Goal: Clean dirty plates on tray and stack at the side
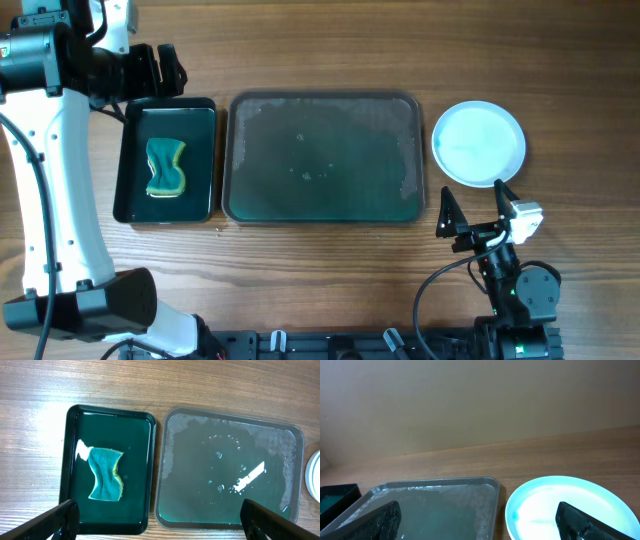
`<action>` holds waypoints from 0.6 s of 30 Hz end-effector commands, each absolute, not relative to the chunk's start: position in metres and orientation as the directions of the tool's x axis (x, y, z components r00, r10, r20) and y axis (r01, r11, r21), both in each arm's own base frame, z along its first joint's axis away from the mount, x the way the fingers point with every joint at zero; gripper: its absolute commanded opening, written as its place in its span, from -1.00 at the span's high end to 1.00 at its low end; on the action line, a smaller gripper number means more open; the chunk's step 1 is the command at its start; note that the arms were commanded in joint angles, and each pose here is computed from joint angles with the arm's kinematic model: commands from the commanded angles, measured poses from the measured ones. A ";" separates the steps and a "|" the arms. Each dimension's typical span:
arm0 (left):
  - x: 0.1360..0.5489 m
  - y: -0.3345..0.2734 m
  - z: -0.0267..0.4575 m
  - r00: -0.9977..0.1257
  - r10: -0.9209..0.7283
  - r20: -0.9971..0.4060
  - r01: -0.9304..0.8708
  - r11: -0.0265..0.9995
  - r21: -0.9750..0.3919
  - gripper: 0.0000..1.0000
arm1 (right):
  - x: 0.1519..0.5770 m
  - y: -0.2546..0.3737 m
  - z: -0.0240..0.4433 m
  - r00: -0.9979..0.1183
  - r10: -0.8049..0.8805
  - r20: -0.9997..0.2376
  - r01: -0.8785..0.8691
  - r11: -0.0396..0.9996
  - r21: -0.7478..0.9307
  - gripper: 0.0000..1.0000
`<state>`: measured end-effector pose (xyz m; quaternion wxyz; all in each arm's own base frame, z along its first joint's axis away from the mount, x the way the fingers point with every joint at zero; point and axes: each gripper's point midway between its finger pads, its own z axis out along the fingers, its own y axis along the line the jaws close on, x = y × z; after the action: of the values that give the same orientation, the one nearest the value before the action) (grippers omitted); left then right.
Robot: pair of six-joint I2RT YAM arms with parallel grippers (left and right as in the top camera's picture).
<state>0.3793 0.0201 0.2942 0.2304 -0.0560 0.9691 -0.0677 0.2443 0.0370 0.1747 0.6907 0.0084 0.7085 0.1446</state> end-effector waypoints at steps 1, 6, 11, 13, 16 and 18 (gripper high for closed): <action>0.380 0.021 0.293 -0.890 -0.131 -0.437 -0.070 0.986 -0.153 -1.00 | 0.244 0.035 0.176 -0.033 0.206 -0.978 -0.178 0.962 0.209 -0.99; 0.376 0.018 0.303 -0.875 -0.118 -0.469 -0.057 0.988 -0.142 -1.00 | 0.244 0.035 0.176 -0.032 0.206 -0.978 -0.178 0.962 0.209 -0.99; 0.375 -0.020 0.350 -0.667 0.035 -0.744 0.111 0.992 -0.053 -1.00 | 0.244 0.035 0.176 -0.032 0.206 -0.978 -0.178 0.962 0.209 -0.99; 0.360 -0.037 0.350 -0.521 0.049 -0.852 0.168 0.985 -0.046 -1.00 | 0.244 0.035 0.176 -0.032 0.206 -0.978 -0.178 0.962 0.209 -1.00; 0.309 -0.040 0.307 -0.328 0.042 -0.944 0.198 0.980 -0.025 -1.00 | 0.244 0.035 0.176 -0.032 0.206 -0.978 -0.178 0.962 0.209 -0.99; 0.285 -0.039 0.280 -0.252 0.039 -0.967 0.198 0.980 -0.012 -1.00 | 0.244 0.035 0.176 -0.033 0.206 -0.978 -0.178 0.962 0.209 -1.00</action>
<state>0.3091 -0.0367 0.3132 0.5897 0.0641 0.8025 -0.0650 0.2445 0.0357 0.1745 0.6914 0.0112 0.7083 0.1418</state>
